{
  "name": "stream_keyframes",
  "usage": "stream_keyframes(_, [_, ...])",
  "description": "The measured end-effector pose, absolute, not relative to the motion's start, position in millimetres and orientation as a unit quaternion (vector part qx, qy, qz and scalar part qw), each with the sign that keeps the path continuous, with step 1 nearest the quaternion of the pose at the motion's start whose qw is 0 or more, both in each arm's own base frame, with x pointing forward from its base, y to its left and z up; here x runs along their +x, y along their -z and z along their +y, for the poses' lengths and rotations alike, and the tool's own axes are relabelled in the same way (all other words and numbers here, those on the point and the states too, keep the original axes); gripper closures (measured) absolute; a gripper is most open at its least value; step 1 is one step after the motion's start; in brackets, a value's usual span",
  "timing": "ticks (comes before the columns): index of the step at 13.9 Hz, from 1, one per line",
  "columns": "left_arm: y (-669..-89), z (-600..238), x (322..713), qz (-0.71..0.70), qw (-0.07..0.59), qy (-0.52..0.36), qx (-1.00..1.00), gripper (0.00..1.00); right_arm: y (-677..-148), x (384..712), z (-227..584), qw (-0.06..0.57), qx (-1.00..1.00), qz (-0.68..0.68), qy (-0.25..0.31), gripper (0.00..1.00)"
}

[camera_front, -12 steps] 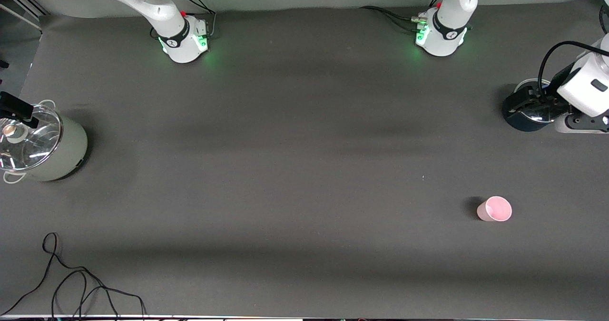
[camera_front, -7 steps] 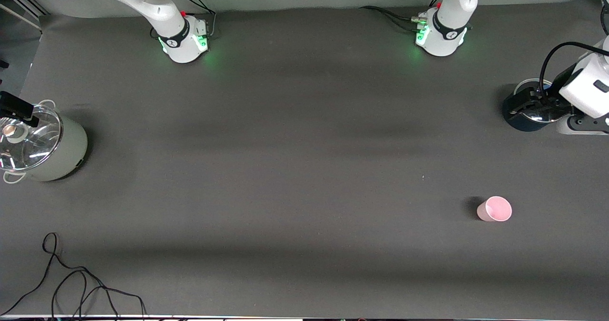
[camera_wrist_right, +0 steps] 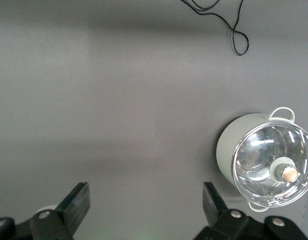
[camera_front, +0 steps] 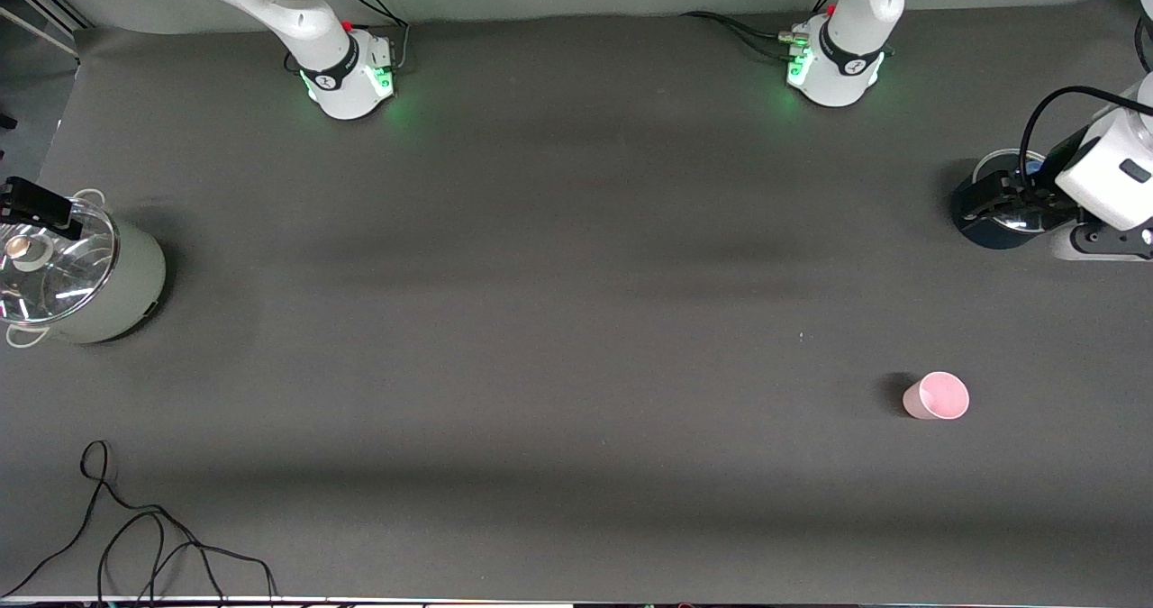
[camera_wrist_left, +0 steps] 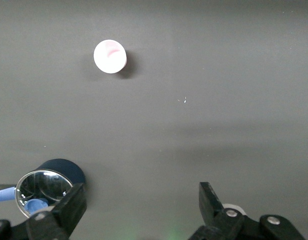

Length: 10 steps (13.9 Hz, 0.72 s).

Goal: Transfer pink cup from left to right arm

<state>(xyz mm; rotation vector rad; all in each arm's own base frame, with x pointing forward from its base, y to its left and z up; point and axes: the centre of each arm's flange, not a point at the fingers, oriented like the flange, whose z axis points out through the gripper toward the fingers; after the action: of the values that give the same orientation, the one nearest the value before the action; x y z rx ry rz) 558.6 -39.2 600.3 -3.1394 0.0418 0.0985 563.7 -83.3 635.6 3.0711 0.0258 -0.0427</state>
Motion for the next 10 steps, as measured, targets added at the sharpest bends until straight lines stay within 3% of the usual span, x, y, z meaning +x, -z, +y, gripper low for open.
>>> stream_keyframes(10, [-598.1, -31.8, 565.0, 0.017, 0.003, -0.026, -0.999, 0.0, -633.7, 562.9, -84.4, 0.034, 0.999, 0.007, 0.02, 0.0])
